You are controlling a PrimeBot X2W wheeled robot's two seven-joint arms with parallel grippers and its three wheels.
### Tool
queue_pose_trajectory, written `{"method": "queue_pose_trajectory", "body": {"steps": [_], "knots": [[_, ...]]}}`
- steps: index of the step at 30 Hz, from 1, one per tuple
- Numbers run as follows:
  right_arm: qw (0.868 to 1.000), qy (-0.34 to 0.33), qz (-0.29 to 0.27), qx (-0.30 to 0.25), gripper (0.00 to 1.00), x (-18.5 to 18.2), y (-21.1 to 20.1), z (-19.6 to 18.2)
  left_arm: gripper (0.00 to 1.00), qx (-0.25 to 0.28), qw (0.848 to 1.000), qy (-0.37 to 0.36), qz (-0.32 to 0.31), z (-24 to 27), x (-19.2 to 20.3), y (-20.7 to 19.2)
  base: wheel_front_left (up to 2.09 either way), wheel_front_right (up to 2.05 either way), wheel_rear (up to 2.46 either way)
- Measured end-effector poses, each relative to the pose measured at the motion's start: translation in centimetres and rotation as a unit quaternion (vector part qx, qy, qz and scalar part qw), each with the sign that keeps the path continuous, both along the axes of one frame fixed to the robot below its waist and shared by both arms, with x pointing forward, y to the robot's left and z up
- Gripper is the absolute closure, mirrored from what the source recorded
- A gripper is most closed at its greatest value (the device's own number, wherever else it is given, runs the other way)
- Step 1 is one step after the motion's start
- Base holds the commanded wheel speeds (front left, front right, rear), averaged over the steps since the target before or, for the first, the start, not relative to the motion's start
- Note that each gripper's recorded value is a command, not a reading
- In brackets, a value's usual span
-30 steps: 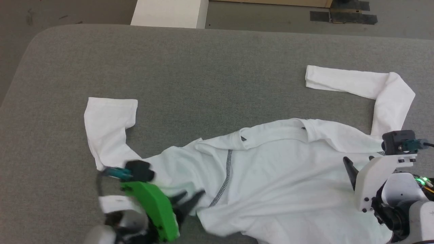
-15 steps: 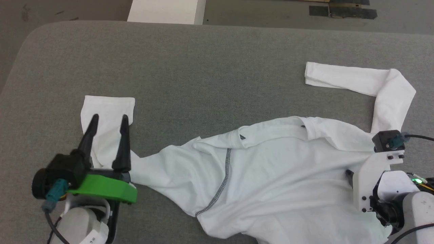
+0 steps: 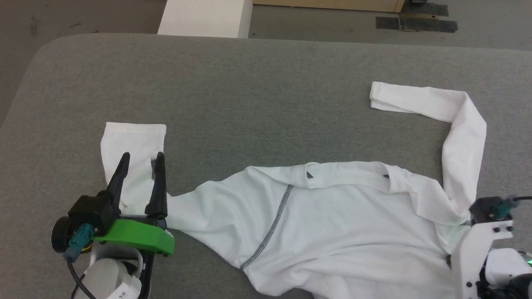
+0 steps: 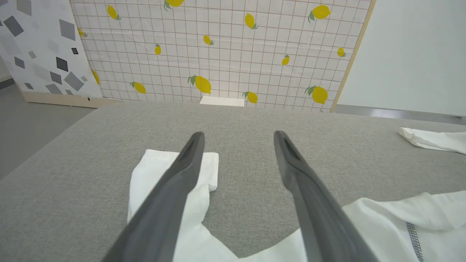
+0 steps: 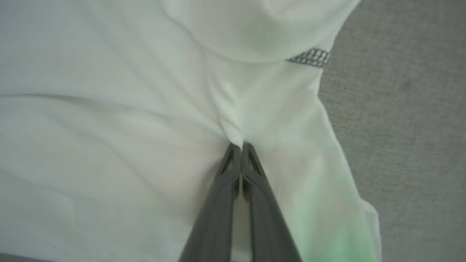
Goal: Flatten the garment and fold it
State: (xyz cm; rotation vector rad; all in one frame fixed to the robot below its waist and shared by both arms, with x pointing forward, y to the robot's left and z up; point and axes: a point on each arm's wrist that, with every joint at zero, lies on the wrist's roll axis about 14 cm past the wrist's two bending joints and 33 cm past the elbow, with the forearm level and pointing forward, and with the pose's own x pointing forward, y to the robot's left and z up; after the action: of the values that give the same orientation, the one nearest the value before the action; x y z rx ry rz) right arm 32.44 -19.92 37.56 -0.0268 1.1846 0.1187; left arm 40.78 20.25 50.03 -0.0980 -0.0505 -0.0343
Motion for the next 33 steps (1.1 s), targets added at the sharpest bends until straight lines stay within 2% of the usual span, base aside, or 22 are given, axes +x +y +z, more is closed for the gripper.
{"method": "queue_pose_trajectory", "body": {"steps": [1, 2, 3, 8, 11, 18, 23, 24, 25, 27, 33], "knots": [[1.000, -0.020, -0.010, 0.001, 0.78, 0.4, -0.4, 0.5, 0.00, -0.001, 1.000, 0.000, -0.003, -0.1, 0.1, -0.2, 0.00, 0.00, 0.00], [0.999, -0.037, -0.021, 0.004, 0.46, 0.8, -0.6, 0.9, 0.00, -0.002, 1.000, 0.001, -0.005, -0.1, 0.2, -0.4, 0.00, 0.00, 0.00], [0.998, -0.052, -0.026, 0.006, 0.00, 1.1, -0.7, 1.4, 0.00, -0.003, 1.000, 0.001, -0.008, -0.2, 0.2, -0.5, 0.00, 0.00, 0.00], [0.980, -0.198, -0.026, 0.007, 0.00, 5.5, -0.2, 5.9, 0.00, -0.005, 1.000, 0.003, -0.010, -0.4, 0.4, -0.6, 0.00, 0.00, 0.00], [0.967, -0.256, 0.017, 0.001, 0.00, 7.6, 1.6, 7.9, 0.00, -0.005, 1.000, 0.006, -0.010, -0.6, 0.4, -0.7, 0.00, 0.00, 0.00], [0.969, -0.221, 0.112, -0.001, 0.00, 8.1, 5.8, 4.7, 0.00, -0.007, 1.000, 0.010, -0.005, -0.9, 0.6, -0.5, 0.00, 0.00, 0.00], [0.967, -0.219, 0.132, 0.005, 0.00, 9.5, 7.1, 3.5, 0.00, -0.007, 1.000, 0.020, 0.006, -1.6, 0.5, 0.1, 0.00, 0.00, 0.00], [0.968, -0.215, 0.133, 0.003, 0.29, 9.6, 7.1, 3.2, 0.00, -0.007, 1.000, 0.022, 0.007, -1.7, 0.4, 0.2, 0.00, 0.00, 0.00], [0.969, -0.208, 0.133, 0.003, 0.66, 9.7, 7.2, 2.8, 0.00, -0.007, 1.000, 0.024, 0.009, -1.8, 0.4, 0.3, 0.00, 0.00, 0.00], [0.970, -0.203, 0.134, 0.000, 1.00, 9.8, 7.1, 2.4, 0.00, -0.008, 1.000, 0.027, 0.011, -2.1, 0.3, 0.3, 0.00, 0.00, 0.00], [0.972, -0.199, 0.129, -0.005, 1.00, 10.9, 6.8, 2.4, 0.00, -0.015, 0.999, 0.033, 0.012, -2.5, 0.3, 0.3, 0.00, 0.00, 0.00]]}}
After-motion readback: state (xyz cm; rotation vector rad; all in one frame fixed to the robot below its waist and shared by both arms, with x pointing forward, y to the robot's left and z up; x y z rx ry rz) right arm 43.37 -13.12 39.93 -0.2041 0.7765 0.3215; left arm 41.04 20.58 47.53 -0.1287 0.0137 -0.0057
